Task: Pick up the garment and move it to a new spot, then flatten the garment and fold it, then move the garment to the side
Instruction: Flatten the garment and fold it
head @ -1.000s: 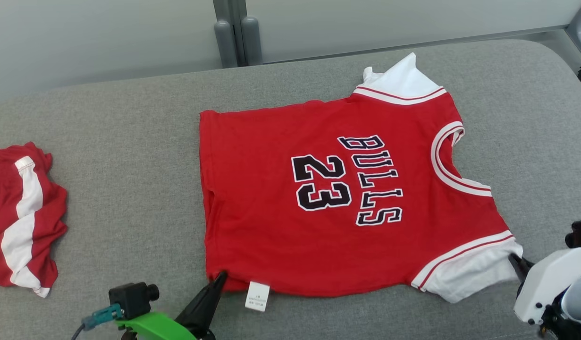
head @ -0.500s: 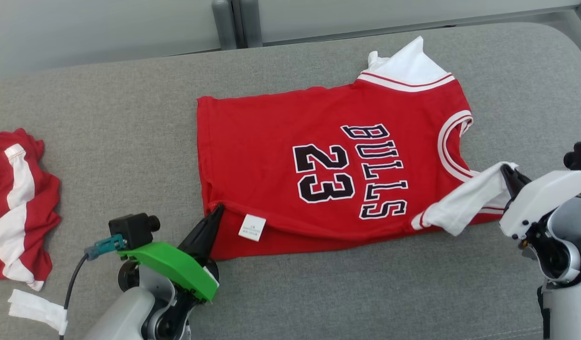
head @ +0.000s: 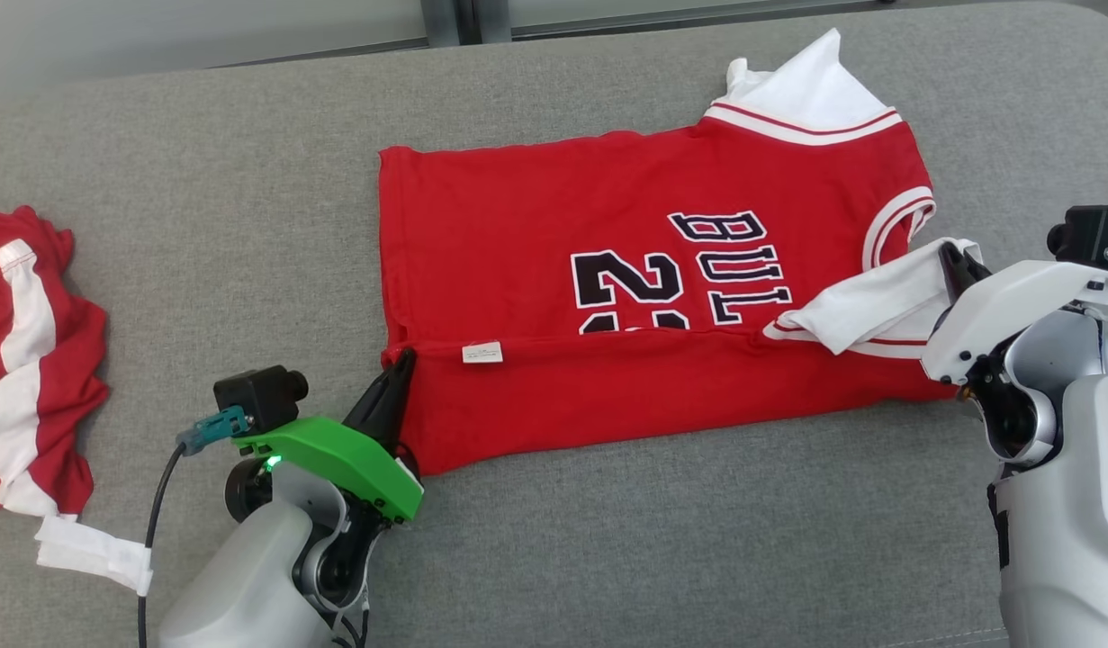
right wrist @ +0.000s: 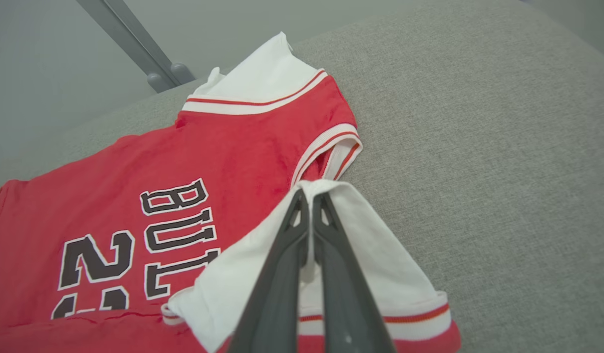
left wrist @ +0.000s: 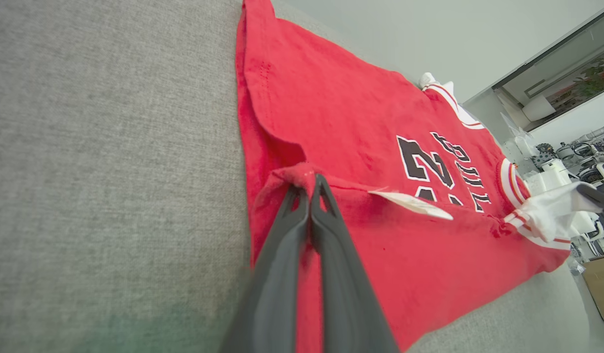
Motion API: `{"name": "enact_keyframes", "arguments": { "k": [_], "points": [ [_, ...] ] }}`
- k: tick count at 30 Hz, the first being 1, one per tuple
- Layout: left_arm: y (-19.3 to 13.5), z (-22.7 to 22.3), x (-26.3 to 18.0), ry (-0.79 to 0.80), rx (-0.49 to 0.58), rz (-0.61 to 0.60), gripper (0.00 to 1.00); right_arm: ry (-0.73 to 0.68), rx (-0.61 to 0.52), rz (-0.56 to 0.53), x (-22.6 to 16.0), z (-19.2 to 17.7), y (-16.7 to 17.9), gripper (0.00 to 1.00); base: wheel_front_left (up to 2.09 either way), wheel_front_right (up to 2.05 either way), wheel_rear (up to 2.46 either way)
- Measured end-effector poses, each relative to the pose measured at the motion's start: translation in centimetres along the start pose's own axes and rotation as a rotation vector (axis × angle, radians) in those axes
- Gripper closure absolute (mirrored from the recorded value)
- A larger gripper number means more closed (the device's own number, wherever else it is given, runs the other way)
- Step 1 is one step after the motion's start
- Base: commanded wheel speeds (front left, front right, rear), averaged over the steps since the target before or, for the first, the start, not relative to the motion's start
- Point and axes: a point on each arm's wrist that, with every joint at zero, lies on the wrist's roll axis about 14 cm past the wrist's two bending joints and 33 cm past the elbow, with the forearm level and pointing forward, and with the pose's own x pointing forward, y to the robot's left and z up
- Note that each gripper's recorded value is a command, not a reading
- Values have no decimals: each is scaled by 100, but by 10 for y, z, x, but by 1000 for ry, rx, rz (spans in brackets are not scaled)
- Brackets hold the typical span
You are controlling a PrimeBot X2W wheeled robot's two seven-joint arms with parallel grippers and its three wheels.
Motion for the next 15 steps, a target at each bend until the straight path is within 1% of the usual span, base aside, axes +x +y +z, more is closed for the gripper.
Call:
{"name": "enact_keyframes", "arguments": {
  "k": [1,2,3,4,9,11,13,15],
  "points": [
    [2,1,0,-7,3,6,100,-3,0,2,2,0,1,100,0,0,0],
    [3,3,1,-16,6,10,47,-6,0,3,3,0,2,99,0,0,0],
    [5,3,1,-16,8,14,0,-14,-3,5,4,0,3,18,0,0,0],
    [6,3,2,-17,7,16,0,-23,4,7,5,1,3,0,0,0,0],
    [8,12,2,-56,36,20,0,-128,24,35,5,21,11,0,0,0,0],
    [8,17,1,-76,48,21,0,-150,24,38,3,25,12,0,0,0,0],
    [6,24,0,-98,70,18,0,-179,33,41,-1,31,12,0,0,0,0],
    [5,28,-3,-115,98,23,0,-186,22,20,-7,30,5,0,0,0,0]
  ]
}}
